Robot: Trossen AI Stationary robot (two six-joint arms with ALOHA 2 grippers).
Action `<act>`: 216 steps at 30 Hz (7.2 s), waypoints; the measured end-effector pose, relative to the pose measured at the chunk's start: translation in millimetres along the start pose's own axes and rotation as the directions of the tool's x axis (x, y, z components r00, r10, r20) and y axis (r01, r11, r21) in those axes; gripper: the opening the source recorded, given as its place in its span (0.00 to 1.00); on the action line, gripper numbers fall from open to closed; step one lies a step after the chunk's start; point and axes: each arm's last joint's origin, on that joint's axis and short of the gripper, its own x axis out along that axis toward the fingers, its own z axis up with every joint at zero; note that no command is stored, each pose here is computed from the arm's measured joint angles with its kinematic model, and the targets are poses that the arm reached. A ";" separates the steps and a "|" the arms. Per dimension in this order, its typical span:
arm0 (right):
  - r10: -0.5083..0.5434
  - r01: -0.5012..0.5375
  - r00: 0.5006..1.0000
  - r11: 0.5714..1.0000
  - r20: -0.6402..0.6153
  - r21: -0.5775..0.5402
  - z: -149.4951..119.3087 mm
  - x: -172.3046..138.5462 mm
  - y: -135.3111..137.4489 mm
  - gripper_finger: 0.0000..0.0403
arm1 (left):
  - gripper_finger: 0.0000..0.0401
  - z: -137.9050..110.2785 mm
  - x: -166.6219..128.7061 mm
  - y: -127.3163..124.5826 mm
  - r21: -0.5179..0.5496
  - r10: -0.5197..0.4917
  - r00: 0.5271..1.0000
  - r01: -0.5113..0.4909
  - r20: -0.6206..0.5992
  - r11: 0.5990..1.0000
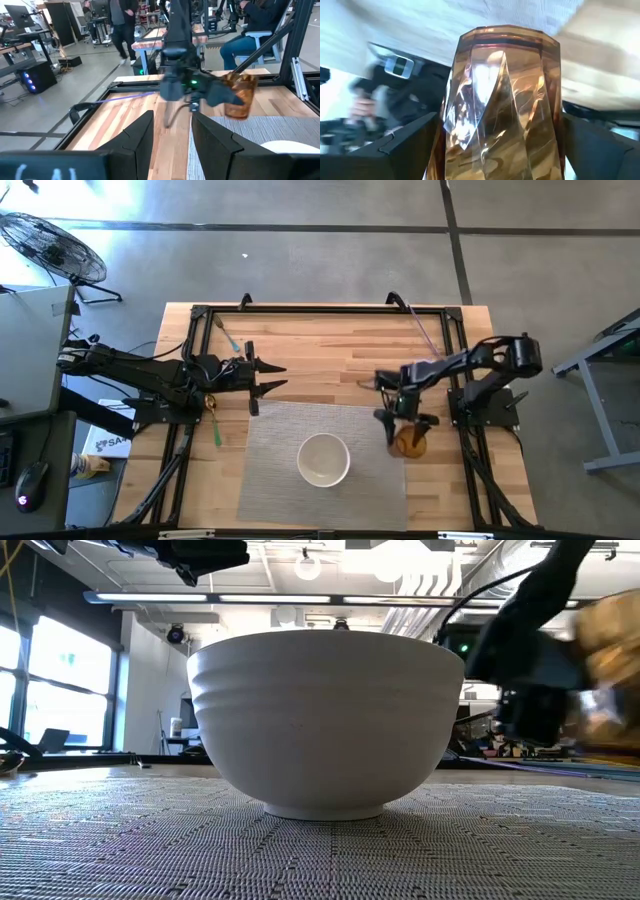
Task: Pick & Place Utensil
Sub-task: Put the brown cup to the top right on the gray mat
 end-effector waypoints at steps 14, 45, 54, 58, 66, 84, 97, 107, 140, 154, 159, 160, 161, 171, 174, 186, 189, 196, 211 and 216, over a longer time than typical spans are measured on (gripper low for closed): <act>0.185 -0.224 0.965 0.951 0.187 0.212 26.1 -62.1 -17.1 0.93 | 0.33 -4.1 -0.1 -0.3 0.044 0.000 0.999 0.002 -0.040 0.999; 0.212 -0.253 0.927 0.962 0.310 0.098 34.9 -79.2 -21.8 0.99 | 0.33 -6.1 -1.8 0.0 0.096 -0.003 0.998 0.009 -0.065 0.995; 0.182 -0.222 0.947 0.966 0.263 0.132 30.2 -66.7 -16.7 0.99 | 0.33 -6.1 -1.8 0.0 0.100 -0.003 0.998 0.010 -0.065 0.995; 0.177 -0.210 0.959 0.968 0.223 0.135 27.3 -58.5 -11.7 0.99 | 0.33 -6.1 -1.8 0.0 0.101 -0.003 0.998 0.010 -0.065 0.995; 0.206 -0.231 0.958 0.967 0.202 0.109 27.3 -56.6 -5.7 0.99 | 0.33 -6.1 -1.8 0.0 0.103 -0.003 0.998 0.010 -0.066 0.995; 0.210 -0.239 0.959 0.960 0.190 0.145 27.0 -56.5 -5.6 0.94 | 0.33 -6.5 -1.8 0.2 0.104 0.005 0.997 0.002 -0.071 0.995; 0.178 -0.201 0.977 0.954 0.119 0.222 21.8 -40.6 -3.1 0.95 | 0.33 -7.9 -1.9 1.2 0.111 0.045 0.995 -0.035 -0.087 0.993; 0.225 -0.246 0.966 0.951 0.126 0.190 27.3 -32.0 -4.5 0.95 | 0.33 -7.9 -1.9 1.3 0.111 0.048 0.995 -0.038 -0.087 0.993; 0.242 -0.298 0.910 0.946 0.336 0.127 38.9 -43.9 -11.4 0.99 | 0.33 -7.9 -1.9 1.3 0.111 0.047 0.995 -0.037 -0.087 0.993; 0.241 -0.279 0.871 0.960 0.428 0.029 43.6 -51.6 -13.8 0.99 | 0.33 -7.8 -1.9 1.2 0.110 0.044 0.995 -0.035 -0.086 0.993; 0.243 -0.257 0.868 0.966 0.433 -0.026 42.3 -52.2 -13.1 0.99 | 0.33 -7.7 -1.9 1.3 0.110 0.045 0.995 -0.035 -0.086 0.993; 0.244 -0.255 0.863 0.966 0.442 -0.037 41.5 -52.7 -12.7 0.99 | 0.33 -7.7 -1.9 1.2 0.111 0.044 0.995 -0.035 -0.086 0.993; 0.246 -0.253 0.857 0.966 0.453 -0.046 40.7 -53.4 -12.3 0.99 | 0.33 -7.7 -1.9 1.2 0.111 0.044 0.995 -0.035 -0.086 0.993; 0.224 -0.230 0.827 0.972 0.515 -0.053 35.3 -58.5 -15.3 0.99 | 0.33 -7.6 -1.9 1.2 0.110 0.045 0.995 -0.035 -0.085 0.993; 0.211 -0.218 0.824 0.975 0.527 -0.049 34.7 -56.9 -15.2 0.99 | 0.33 -7.6 -1.9 1.3 0.110 0.046 0.995 -0.036 -0.085 0.993; 0.213 -0.225 0.788 0.973 0.578 -0.051 26.4 -56.7 -12.8 0.89 | 0.33 -7.6 -1.9 1.3 0.110 0.048 0.995 -0.038 -0.085 0.993; 0.216 -0.226 0.768 0.972 0.603 -0.061 25.0 -58.3 -12.5 0.83 | 0.33 -7.5 -1.9 1.3 0.110 0.048 0.995 -0.038 -0.084 0.993; 0.211 -0.223 0.756 0.973 0.620 -0.059 25.4 -58.4 -12.6 0.75 | 0.33 -7.3 -1.8 1.4 0.109 0.048 0.995 -0.039 -0.082 0.993; 0.260 -0.212 0.659 0.965 0.706 -0.157 18.9 -65.9 -6.8 0.50 | 0.33 -7.0 -1.8 1.3 0.108 0.047 0.996 -0.039 -0.079 0.993; 0.215 -0.188 0.649 0.975 0.730 -0.121 11.7 -67.1 -12.6 0.44 | 0.33 -6.9 -1.8 1.3 0.108 0.047 0.996 -0.039 -0.078 0.993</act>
